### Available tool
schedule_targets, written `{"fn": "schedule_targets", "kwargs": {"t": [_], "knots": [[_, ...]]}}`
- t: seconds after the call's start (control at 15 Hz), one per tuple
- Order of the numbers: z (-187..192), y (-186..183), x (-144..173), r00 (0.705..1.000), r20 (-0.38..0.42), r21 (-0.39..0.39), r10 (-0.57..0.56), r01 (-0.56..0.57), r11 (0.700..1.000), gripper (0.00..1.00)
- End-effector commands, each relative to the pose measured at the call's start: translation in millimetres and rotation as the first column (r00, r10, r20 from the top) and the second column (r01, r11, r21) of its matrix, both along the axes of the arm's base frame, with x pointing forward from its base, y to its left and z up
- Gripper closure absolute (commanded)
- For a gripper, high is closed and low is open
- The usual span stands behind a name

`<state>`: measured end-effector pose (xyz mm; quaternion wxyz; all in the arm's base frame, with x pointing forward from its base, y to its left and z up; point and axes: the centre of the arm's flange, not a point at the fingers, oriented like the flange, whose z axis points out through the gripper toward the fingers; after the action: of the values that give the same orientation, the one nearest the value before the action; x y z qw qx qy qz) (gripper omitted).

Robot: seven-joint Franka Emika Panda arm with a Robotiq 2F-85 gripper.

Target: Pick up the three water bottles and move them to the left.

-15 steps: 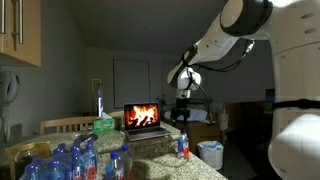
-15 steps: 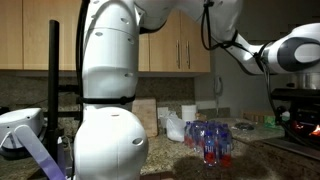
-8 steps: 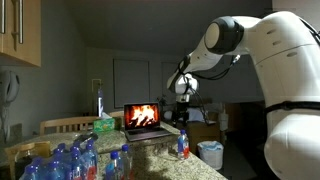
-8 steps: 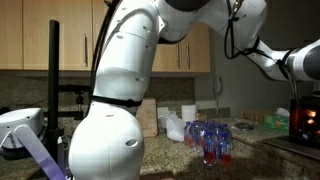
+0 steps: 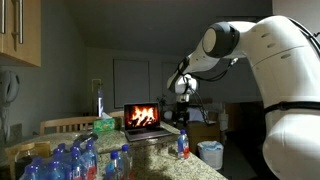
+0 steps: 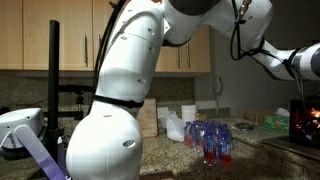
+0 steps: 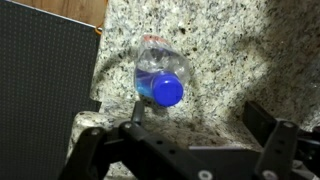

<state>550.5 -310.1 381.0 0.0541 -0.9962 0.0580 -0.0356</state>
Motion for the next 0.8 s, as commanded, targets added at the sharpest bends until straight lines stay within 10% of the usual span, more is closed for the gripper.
{"fn": "schedule_targets", "kwargs": {"t": [0.0, 0.53, 0.73], "knots": [[-6.5, -8.4, -0.7, 0.999, -0.01, 0.018, -0.033, 0.033, 0.999, 0.0], [-31.6, -6.9, 23.6, 0.997, -0.04, 0.009, -0.062, 0.063, 0.998, 0.0], [-35.3, -7.5, 29.3, 0.992, -0.07, 0.009, -0.101, 0.102, 0.995, 0.33]]}}
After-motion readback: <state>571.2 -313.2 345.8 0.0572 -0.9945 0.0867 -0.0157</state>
